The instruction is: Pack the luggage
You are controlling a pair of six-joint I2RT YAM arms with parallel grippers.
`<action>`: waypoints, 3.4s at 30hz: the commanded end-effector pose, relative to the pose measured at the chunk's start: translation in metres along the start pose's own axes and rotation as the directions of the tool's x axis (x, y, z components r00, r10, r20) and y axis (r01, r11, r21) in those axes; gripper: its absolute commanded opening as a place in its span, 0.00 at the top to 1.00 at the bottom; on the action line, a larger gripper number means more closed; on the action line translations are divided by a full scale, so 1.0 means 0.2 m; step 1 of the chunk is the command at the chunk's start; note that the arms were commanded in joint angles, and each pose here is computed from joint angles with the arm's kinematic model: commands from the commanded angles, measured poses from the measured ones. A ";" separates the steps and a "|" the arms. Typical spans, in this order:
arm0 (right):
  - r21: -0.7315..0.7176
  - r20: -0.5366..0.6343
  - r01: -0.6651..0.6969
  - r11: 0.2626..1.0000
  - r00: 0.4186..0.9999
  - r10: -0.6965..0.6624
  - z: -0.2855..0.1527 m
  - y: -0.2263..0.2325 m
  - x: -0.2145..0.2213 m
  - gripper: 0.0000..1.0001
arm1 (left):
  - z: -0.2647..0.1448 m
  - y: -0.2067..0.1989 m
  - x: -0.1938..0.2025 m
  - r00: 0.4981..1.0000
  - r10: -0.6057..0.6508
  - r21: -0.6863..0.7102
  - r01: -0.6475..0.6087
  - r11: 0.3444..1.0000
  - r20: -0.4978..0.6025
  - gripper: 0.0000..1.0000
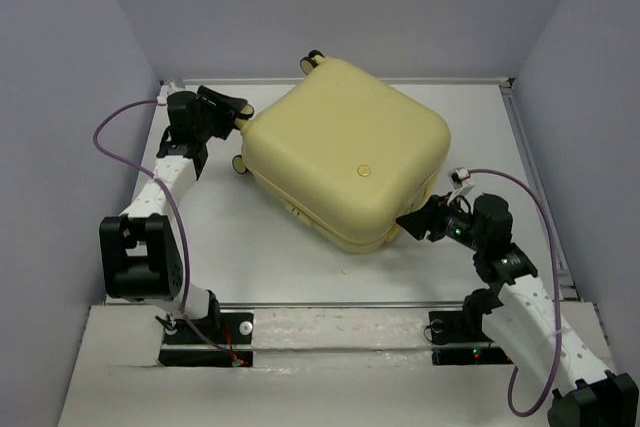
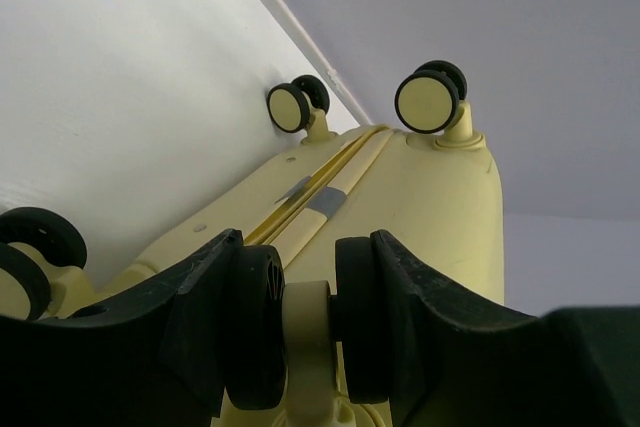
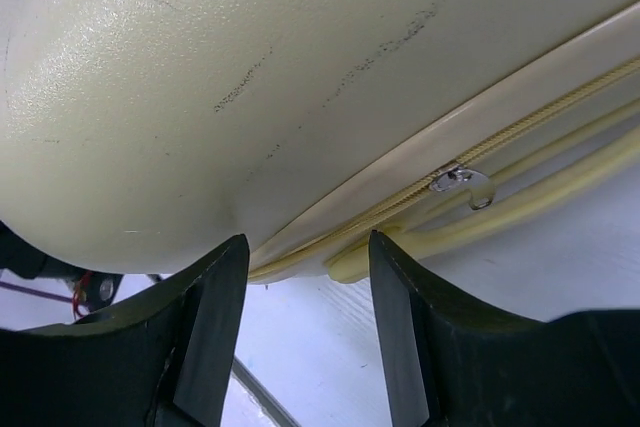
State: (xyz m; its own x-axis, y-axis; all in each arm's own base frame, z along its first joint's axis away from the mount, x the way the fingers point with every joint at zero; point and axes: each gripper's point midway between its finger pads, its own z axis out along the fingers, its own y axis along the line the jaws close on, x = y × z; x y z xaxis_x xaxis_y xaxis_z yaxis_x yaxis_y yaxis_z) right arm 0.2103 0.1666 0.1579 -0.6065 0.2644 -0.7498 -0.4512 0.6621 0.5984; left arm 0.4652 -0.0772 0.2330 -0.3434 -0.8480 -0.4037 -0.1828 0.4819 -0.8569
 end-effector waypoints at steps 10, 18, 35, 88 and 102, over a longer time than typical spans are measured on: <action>0.296 0.187 -0.076 0.952 0.982 0.020 -0.10 -0.20 -0.17 0.70 | -0.15 -0.15 -0.09 0.977 0.181 0.072 -0.189 0.979 0.113 0.01; 0.286 0.229 0.042 0.957 0.967 -0.111 0.02 -0.25 -0.28 0.75 | -0.50 -0.36 -0.27 0.912 0.275 0.061 -0.307 0.950 0.304 0.01; 0.207 0.269 0.011 0.978 0.961 -0.068 0.10 -0.33 -0.14 0.65 | -0.91 0.32 0.90 0.951 0.256 0.237 -0.213 0.948 -0.172 0.45; 0.041 0.194 0.153 0.987 0.968 -0.158 0.20 -0.10 -0.09 0.91 | -0.84 0.38 1.21 0.900 0.386 0.292 -0.320 0.901 -0.205 0.51; -0.107 0.193 0.345 0.933 0.927 -0.321 0.43 -0.04 -0.22 0.55 | -0.88 0.28 1.08 0.893 0.437 0.309 -0.389 0.868 -0.104 0.51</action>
State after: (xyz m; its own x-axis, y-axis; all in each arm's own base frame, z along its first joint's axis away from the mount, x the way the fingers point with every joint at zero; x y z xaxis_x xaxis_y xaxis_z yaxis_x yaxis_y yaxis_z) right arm 0.2820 0.2044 0.1211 -0.4605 0.1581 -0.8735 -0.6021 0.6674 0.4382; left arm 0.2099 -0.1994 0.1275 -0.5562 -0.5177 -0.6501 0.2171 0.6646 -0.7150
